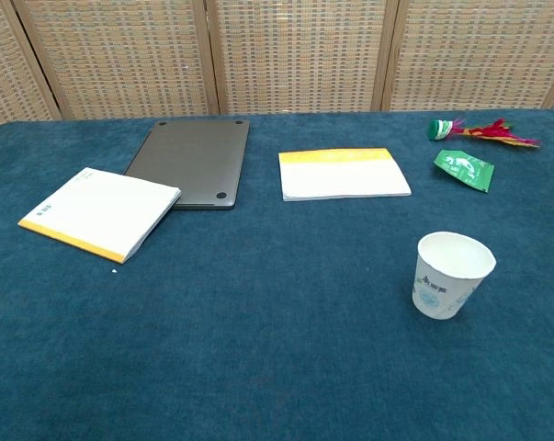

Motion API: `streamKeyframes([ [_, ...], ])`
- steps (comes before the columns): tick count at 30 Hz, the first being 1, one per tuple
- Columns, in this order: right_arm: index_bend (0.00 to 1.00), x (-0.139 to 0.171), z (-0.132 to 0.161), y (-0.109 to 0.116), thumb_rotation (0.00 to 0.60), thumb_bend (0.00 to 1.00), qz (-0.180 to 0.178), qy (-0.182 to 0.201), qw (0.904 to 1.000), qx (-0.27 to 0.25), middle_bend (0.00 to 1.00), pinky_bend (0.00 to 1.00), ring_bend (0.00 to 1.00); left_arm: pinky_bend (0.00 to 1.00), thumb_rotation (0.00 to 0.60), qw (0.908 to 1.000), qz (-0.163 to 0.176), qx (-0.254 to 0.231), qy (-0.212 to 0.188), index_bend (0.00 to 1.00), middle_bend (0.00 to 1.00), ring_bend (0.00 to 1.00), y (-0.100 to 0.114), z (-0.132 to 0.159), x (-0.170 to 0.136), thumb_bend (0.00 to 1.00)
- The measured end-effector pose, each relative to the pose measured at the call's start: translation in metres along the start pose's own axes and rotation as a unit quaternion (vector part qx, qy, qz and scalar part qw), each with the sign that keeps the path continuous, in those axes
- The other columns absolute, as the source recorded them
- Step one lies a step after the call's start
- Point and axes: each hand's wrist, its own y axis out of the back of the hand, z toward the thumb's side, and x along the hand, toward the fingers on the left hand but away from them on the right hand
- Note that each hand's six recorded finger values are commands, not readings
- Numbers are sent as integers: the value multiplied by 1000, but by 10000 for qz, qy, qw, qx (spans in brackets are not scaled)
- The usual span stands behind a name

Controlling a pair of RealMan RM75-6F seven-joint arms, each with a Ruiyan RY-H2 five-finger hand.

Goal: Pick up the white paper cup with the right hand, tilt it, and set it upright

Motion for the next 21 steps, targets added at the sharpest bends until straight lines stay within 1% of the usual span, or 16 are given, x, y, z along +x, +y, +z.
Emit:
streamKeyframes([
  [6,0,1,1,-2,600,92,95,59,9999,-8,0,0,0,0,600,10000,-4,11,-6,0,0,0,1,0,-1,99],
  [21,0,1,7,-2,600,92,96,180,9998,-45,0,0,0,0,600,10000,-10,13,-22,0,0,0,2,1,-1,98],
])
